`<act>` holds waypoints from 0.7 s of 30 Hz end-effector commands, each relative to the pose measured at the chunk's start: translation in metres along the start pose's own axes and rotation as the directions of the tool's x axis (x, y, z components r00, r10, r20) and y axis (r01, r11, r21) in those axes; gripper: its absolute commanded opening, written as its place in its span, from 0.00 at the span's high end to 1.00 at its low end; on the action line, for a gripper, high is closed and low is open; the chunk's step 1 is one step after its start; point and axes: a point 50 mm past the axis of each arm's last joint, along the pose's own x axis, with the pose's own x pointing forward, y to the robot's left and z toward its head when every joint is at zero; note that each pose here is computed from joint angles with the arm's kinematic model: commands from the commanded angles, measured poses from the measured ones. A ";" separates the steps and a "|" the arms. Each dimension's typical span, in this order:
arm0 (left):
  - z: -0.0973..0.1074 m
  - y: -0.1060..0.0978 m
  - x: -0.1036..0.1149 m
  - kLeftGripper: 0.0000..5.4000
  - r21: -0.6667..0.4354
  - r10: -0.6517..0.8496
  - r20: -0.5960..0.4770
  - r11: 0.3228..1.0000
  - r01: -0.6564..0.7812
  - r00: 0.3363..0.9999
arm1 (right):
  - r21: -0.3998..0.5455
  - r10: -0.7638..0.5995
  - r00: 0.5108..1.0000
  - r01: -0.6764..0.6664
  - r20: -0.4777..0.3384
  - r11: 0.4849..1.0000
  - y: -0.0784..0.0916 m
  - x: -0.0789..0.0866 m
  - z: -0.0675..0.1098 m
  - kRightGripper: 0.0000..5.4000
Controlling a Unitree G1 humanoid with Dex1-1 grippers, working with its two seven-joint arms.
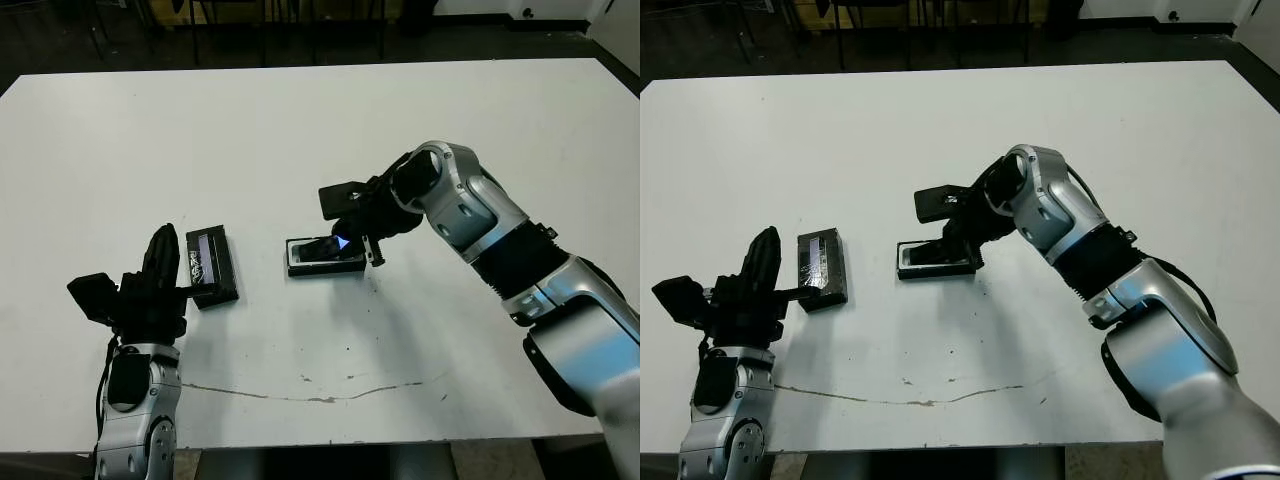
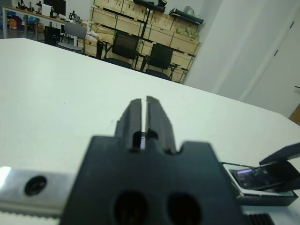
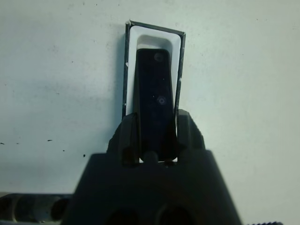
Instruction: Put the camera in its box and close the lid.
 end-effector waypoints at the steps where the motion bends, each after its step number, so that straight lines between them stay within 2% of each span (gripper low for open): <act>1: -0.006 0.004 -0.004 1.00 0.011 0.018 -0.034 1.000 -0.018 0.999 | -0.017 0.019 1.000 -0.019 -0.013 1.000 0.000 0.002 0.003 0.88; 9: -0.006 0.003 -0.005 1.00 0.007 0.021 -0.032 1.000 -0.021 0.999 | 0.020 0.028 1.000 -0.028 -0.007 0.999 0.000 0.004 0.007 0.88; 18: -0.007 0.003 -0.005 1.00 0.002 0.019 -0.035 1.000 -0.019 0.999 | -0.026 0.050 0.998 -0.050 0.026 0.998 0.001 0.007 0.016 0.88; 21: -0.007 0.004 -0.005 1.00 0.006 0.021 -0.036 1.000 -0.021 0.999 | -0.006 0.063 0.997 -0.062 0.047 0.998 0.002 0.008 0.015 0.88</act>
